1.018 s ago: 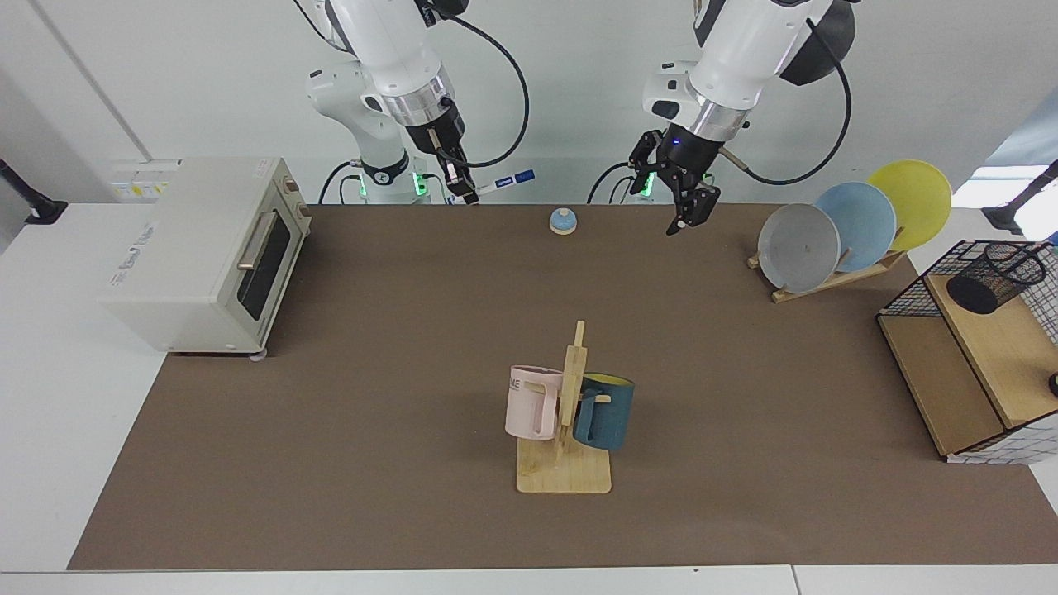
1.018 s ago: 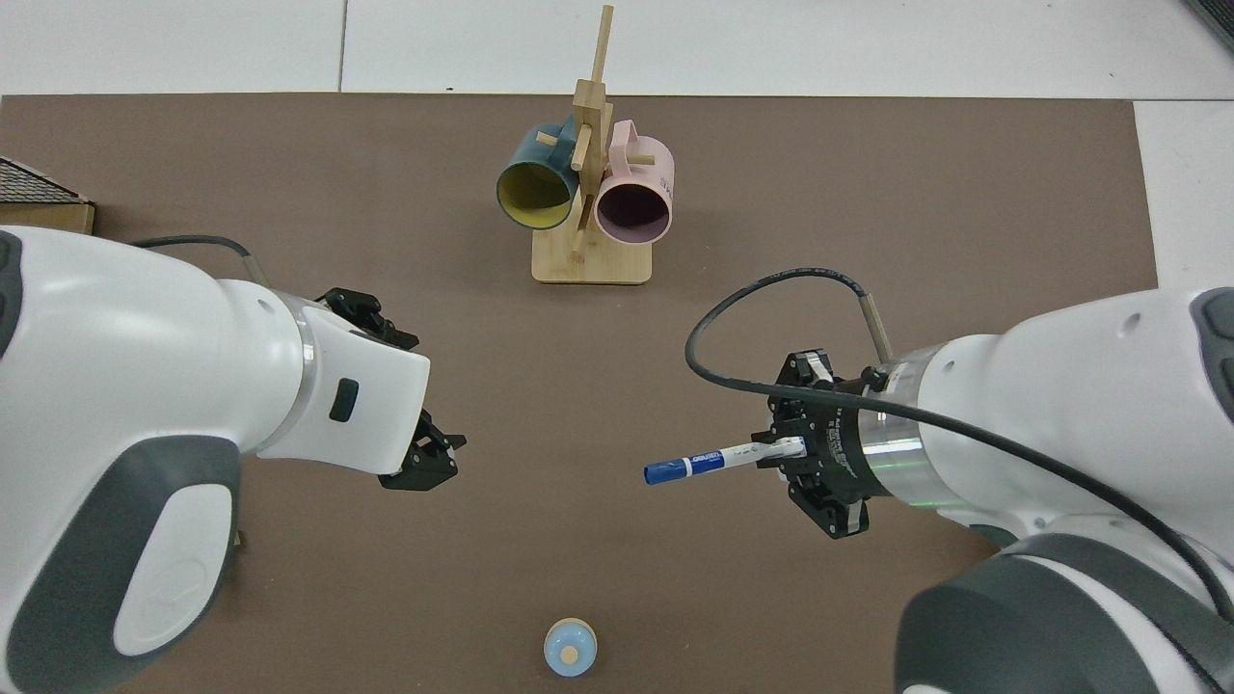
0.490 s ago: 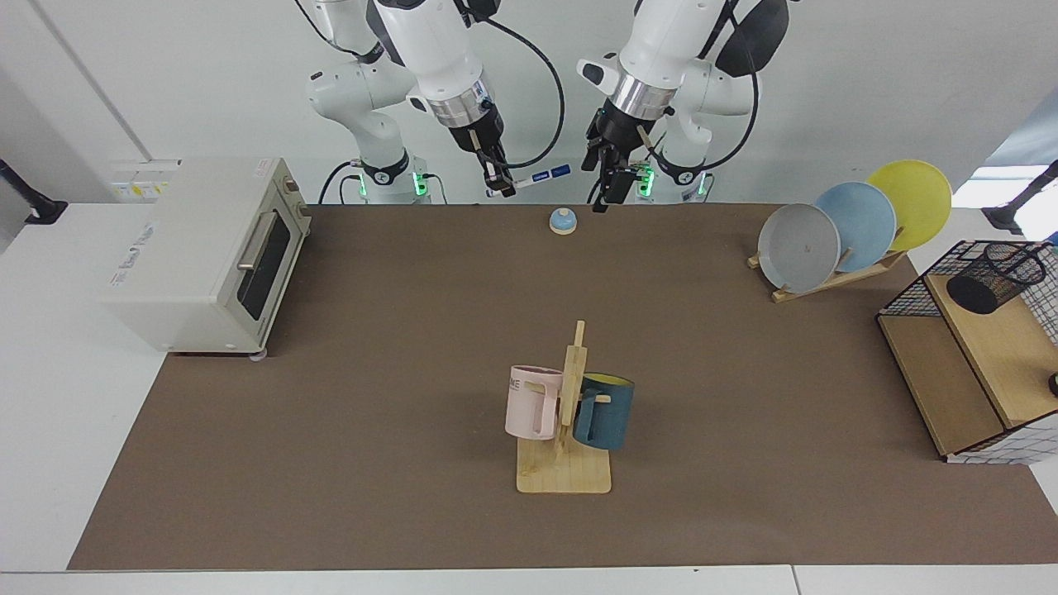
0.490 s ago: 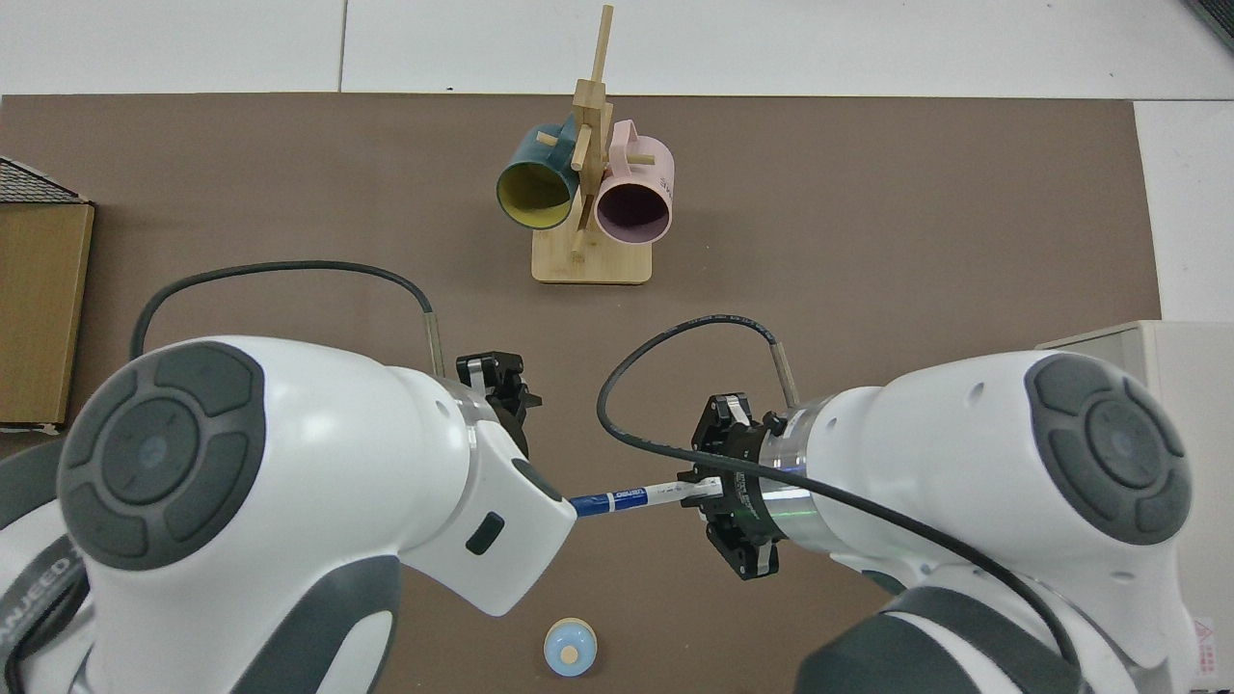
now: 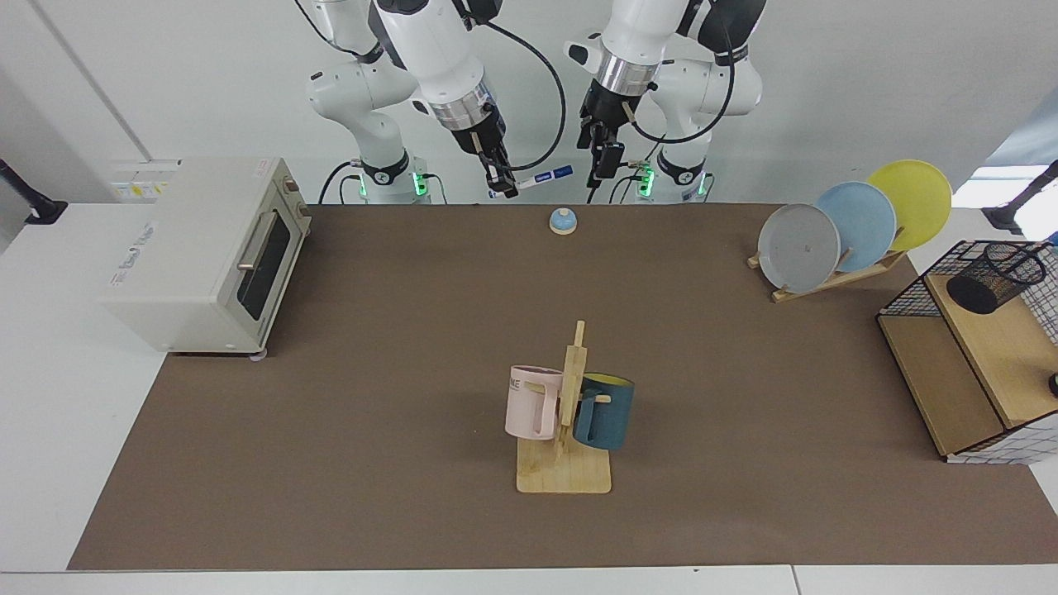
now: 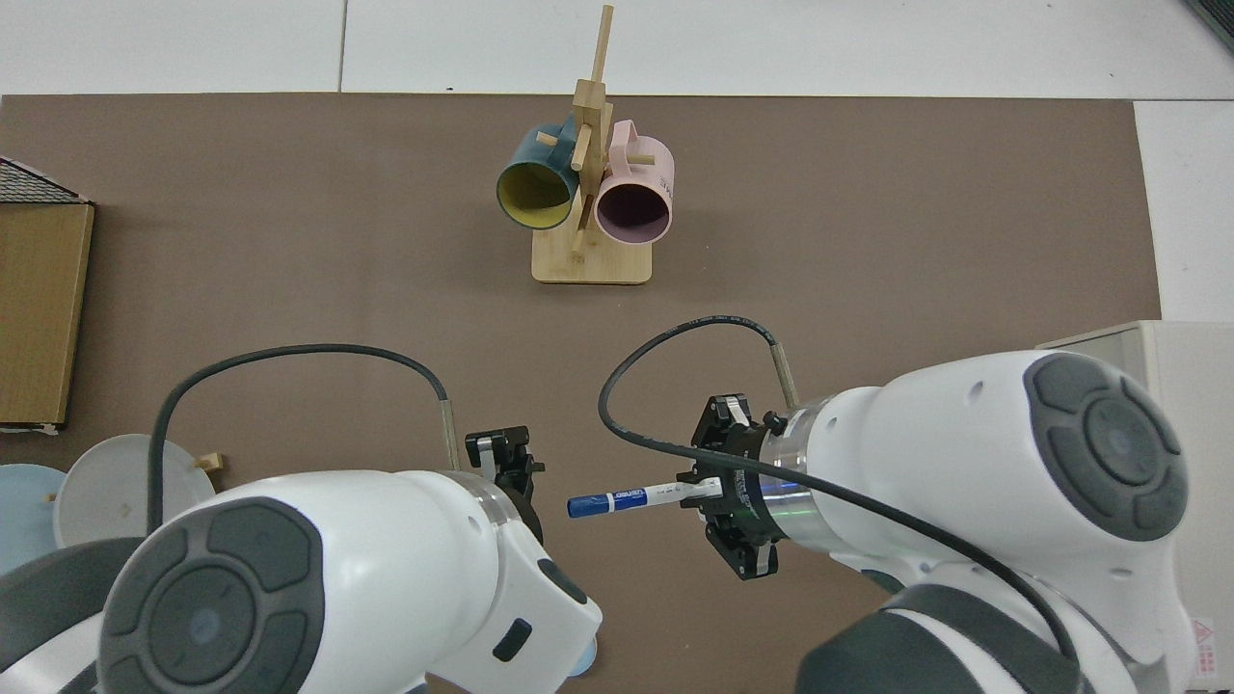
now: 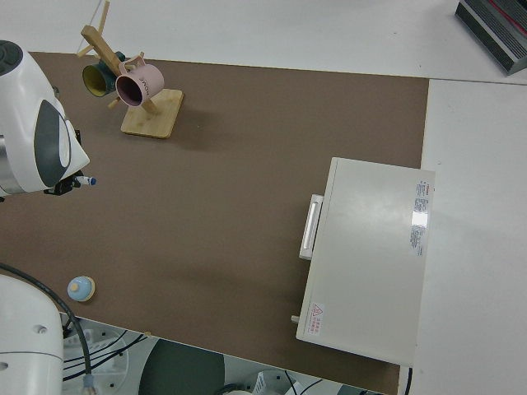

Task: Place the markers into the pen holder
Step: 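Reach the left gripper toward the marker held by the right gripper, then grasp the marker with the left gripper while the right gripper opens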

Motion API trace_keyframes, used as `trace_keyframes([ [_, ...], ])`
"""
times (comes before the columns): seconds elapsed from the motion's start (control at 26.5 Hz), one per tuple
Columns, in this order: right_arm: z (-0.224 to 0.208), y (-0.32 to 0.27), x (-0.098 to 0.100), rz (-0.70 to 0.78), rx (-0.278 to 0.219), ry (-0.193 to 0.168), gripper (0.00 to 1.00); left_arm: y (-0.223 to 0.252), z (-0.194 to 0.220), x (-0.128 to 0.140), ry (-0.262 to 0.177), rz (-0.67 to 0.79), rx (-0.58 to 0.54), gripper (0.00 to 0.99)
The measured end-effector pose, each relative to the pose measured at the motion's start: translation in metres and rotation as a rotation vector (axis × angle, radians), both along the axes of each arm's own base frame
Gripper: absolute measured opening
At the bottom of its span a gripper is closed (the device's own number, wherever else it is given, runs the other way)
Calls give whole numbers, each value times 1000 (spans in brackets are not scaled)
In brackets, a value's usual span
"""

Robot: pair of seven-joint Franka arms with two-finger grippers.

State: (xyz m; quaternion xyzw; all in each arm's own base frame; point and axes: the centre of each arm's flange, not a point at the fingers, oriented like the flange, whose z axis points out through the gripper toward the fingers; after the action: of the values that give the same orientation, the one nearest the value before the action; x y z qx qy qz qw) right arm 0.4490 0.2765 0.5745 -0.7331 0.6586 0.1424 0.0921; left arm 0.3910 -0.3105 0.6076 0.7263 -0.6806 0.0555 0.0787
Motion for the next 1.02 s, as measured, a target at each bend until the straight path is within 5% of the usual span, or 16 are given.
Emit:
trace_keyframes([
  [0.34, -1, 10, -6, 18, 3, 3, 163, -17, -11, 10, -58, 11, -40, 982],
  [1.02, -2, 10, -6, 18, 4, 4, 163, -56, -10, -11, -68, 14, -54, 833],
])
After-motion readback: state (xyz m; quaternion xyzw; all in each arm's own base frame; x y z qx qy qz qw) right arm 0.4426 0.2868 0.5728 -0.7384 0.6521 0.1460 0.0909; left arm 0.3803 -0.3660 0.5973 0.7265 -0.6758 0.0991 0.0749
